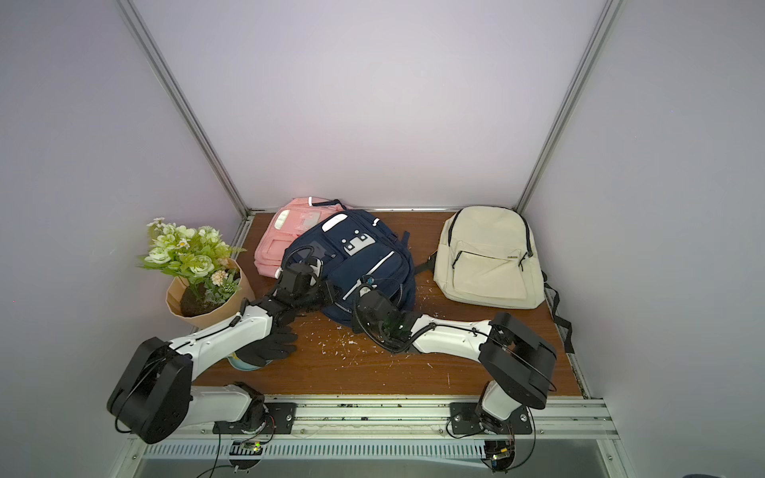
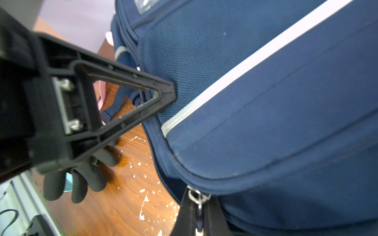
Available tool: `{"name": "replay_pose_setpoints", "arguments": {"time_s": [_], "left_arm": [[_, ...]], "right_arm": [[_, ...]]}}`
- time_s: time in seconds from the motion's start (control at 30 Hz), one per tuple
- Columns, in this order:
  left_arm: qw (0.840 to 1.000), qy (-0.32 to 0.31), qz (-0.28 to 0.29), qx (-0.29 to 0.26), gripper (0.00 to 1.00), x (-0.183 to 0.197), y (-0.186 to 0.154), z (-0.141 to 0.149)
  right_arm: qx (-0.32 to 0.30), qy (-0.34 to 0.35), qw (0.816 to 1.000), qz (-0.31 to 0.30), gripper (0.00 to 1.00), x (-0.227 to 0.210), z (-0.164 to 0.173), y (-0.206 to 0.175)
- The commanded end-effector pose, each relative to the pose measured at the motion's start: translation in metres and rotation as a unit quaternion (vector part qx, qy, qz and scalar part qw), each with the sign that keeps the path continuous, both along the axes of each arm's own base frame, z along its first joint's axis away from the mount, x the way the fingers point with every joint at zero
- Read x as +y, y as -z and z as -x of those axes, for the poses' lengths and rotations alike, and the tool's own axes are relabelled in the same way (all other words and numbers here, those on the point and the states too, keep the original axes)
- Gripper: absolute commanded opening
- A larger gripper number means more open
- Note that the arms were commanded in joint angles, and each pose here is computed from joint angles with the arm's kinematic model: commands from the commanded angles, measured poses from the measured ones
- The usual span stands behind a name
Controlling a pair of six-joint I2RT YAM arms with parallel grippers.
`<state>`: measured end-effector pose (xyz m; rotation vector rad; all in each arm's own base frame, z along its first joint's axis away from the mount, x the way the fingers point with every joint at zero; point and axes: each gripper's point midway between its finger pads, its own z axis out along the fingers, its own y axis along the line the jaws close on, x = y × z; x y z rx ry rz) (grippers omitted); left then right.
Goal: Zip up the backpack
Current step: Zip the zipper on the backpack.
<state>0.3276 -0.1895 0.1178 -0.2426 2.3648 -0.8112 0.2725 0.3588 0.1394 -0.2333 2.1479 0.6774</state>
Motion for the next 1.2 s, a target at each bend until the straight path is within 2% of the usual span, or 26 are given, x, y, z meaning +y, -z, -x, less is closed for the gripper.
{"name": "replay_pose_setpoints", "arguments": {"time_s": [0.0, 0.13, 0.27, 0.4, 0.5, 0.57, 0.7, 0.8, 0.87, 1.0, 1.17], "left_arm": [[0.988, -0.105, -0.112, -0.034, 0.0, 0.066, 0.001, -0.037], [0.986, -0.11, -0.12, -0.043, 0.0, 0.064, -0.011, -0.053], [0.986, -0.106, -0.117, -0.06, 0.0, 0.056, -0.032, -0.075], [0.984, -0.098, -0.11, -0.097, 0.0, 0.045, -0.068, -0.095], [0.981, -0.088, -0.114, -0.128, 0.0, 0.035, -0.092, -0.098], [0.98, -0.085, -0.122, -0.136, 0.0, 0.033, -0.096, -0.095], [0.98, -0.091, -0.133, -0.117, 0.0, 0.043, -0.077, -0.08], [0.983, -0.099, -0.129, -0.087, 0.11, 0.053, -0.05, -0.062], [0.986, -0.102, -0.119, -0.063, 0.16, 0.057, -0.028, -0.047], [0.993, -0.082, -0.076, -0.039, 0.17, 0.046, -0.003, -0.029], [0.996, -0.058, -0.055, -0.033, 0.37, 0.026, 0.008, -0.016]], "right_arm": [[-0.012, 0.041, 0.999, 0.027, 0.0, -0.035, -0.007, -0.01], [-0.013, 0.051, 0.998, 0.02, 0.0, -0.045, -0.012, -0.012], [-0.009, 0.036, 0.999, 0.006, 0.0, -0.034, -0.011, -0.014], [-0.007, 0.002, 1.0, -0.025, 0.0, -0.001, -0.007, -0.024], [-0.01, -0.025, 0.999, -0.036, 0.0, 0.032, -0.003, -0.032], [-0.009, -0.035, 0.999, -0.04, 0.0, 0.048, -0.002, -0.033], [0.008, -0.038, 0.999, -0.036, 0.0, 0.064, -0.005, -0.022], [0.025, -0.036, 0.999, -0.023, 0.0, 0.065, -0.004, -0.007], [0.034, -0.038, 0.999, -0.015, 0.0, 0.064, -0.002, 0.001], [0.056, -0.033, 0.998, 0.02, 0.0, 0.055, 0.002, 0.025], [0.081, -0.037, 0.995, 0.041, 0.0, 0.045, 0.011, 0.053]]}}
